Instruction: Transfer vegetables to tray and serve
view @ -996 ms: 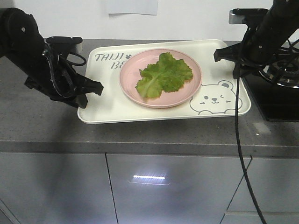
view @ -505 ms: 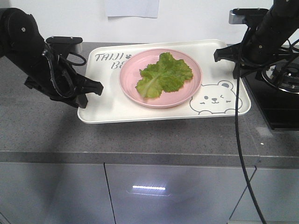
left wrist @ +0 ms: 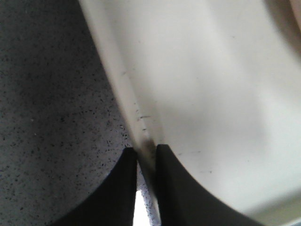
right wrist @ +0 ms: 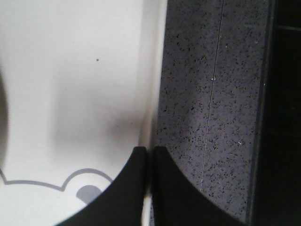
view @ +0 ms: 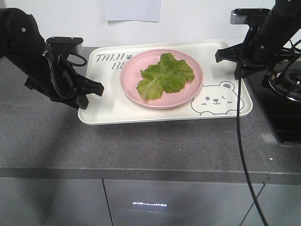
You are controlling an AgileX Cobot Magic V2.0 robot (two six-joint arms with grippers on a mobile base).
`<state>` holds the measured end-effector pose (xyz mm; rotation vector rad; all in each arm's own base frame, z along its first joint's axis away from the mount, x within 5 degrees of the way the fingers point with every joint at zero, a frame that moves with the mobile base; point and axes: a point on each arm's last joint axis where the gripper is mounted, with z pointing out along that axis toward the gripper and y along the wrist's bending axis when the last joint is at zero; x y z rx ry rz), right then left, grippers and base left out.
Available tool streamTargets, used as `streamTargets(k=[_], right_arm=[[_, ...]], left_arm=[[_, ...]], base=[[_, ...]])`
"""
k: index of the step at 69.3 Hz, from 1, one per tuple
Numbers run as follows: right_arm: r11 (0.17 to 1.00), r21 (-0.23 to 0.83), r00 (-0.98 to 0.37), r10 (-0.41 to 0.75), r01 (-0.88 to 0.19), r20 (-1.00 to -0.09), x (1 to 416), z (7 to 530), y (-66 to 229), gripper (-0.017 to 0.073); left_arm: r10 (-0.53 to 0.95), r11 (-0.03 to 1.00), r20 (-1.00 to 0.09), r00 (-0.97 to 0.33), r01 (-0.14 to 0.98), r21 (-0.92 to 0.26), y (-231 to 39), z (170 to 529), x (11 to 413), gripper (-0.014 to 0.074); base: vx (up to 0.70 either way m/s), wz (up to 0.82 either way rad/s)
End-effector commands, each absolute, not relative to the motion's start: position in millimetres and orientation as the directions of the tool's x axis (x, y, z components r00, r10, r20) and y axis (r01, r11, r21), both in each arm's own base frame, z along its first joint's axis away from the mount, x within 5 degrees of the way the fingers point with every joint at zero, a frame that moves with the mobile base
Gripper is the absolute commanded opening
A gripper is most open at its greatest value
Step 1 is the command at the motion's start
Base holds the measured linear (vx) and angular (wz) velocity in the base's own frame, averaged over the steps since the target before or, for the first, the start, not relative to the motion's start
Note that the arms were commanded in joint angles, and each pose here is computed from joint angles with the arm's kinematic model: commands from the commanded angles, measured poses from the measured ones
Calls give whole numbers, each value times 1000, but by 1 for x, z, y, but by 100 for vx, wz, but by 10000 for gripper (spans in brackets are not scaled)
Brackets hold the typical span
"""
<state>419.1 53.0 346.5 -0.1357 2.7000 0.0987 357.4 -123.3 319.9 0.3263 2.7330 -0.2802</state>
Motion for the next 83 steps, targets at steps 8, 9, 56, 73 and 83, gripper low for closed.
streamTargets(k=[8,9,56,73,83], right_arm=[[986,88,-866,-83,-145,-493,403,380,59,-6],[986,88,-866,-83,-145,-493,403,380,59,-6],[986,88,-866,-83,-145,-493,403,380,59,-6],[986,88,-866,-83,-145,-493,403,380,59,-6],[986,88,-866,-83,-145,-493,403,380,59,-6]], left_arm=[[160,931,-516,-842,302,-206,-131,354,349,-6],[160,931,-516,-842,302,-206,-131,354,349,-6],[160,931,-516,-842,302,-206,-131,354,349,-6],[160,931,-516,-842,302,-206,-131,354,349,-6],[160,931,-516,-842,302,-206,-131,354,349,-6]], base=[[10,0],[10,0],[10,-1],[8,-1],[8,-1]])
